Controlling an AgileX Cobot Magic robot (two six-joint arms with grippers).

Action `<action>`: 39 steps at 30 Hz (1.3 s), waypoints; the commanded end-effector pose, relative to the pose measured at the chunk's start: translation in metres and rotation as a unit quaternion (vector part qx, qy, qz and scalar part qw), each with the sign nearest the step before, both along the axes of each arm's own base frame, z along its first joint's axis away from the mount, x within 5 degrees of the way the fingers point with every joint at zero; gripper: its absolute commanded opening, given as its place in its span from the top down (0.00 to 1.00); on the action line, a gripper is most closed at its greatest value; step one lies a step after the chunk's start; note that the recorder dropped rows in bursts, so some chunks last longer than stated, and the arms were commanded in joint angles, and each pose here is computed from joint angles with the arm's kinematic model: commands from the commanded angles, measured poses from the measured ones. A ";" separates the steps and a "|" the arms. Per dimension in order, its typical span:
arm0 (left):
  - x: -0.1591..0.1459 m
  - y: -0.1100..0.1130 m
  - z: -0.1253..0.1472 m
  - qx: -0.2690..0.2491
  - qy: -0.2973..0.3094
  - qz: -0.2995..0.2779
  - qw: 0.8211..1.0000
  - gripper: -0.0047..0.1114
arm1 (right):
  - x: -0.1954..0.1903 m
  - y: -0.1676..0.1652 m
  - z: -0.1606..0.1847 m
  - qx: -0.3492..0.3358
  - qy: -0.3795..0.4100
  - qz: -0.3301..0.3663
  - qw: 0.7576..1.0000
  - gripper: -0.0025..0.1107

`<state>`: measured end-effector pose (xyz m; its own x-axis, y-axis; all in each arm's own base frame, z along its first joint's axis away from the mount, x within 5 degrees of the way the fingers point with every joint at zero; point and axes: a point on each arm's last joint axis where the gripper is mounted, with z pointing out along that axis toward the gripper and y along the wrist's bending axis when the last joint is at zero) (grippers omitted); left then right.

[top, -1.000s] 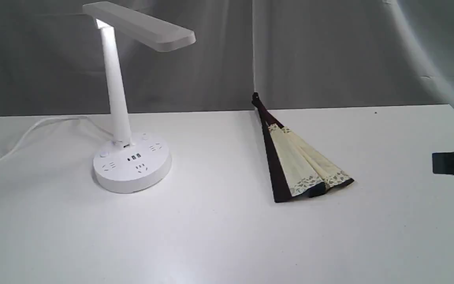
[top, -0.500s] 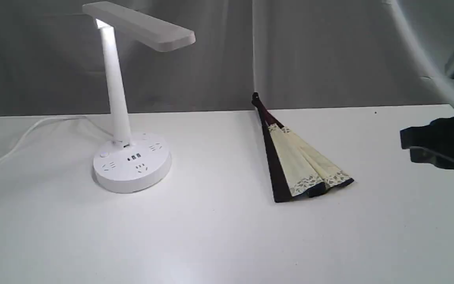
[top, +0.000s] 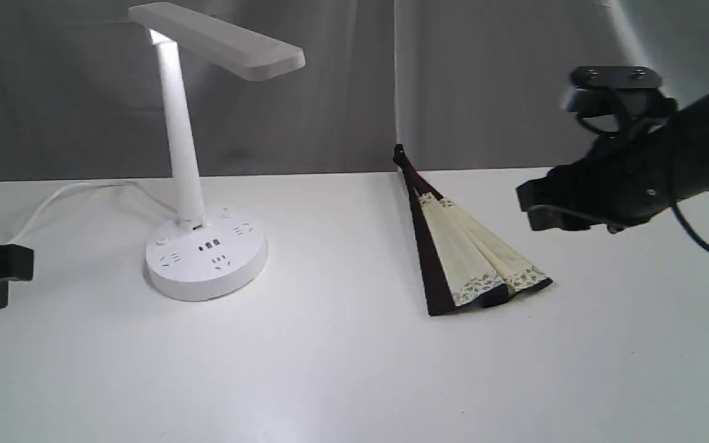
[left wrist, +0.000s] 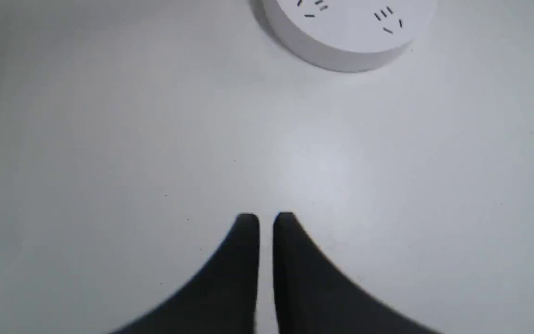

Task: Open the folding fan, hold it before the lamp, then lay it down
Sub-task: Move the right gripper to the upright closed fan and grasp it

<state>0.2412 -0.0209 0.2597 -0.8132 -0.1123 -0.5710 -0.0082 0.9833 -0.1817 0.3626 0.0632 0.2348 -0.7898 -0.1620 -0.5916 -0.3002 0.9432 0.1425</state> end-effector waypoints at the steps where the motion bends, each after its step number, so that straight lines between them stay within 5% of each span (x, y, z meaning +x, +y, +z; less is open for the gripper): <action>1: 0.005 -0.002 -0.004 -0.011 0.004 -0.009 1.000 0.79 | 0.017 0.019 -0.008 -0.027 -0.005 0.041 0.999 0.52; 14: 0.013 -0.004 -0.019 -0.020 0.036 -0.004 0.999 0.74 | 0.068 0.038 -0.066 -0.034 -0.026 0.022 0.999 0.50; 39: 0.015 -0.005 -0.017 -0.035 0.024 0.006 0.999 0.74 | 0.071 0.054 -0.126 -0.064 0.004 0.048 0.997 0.46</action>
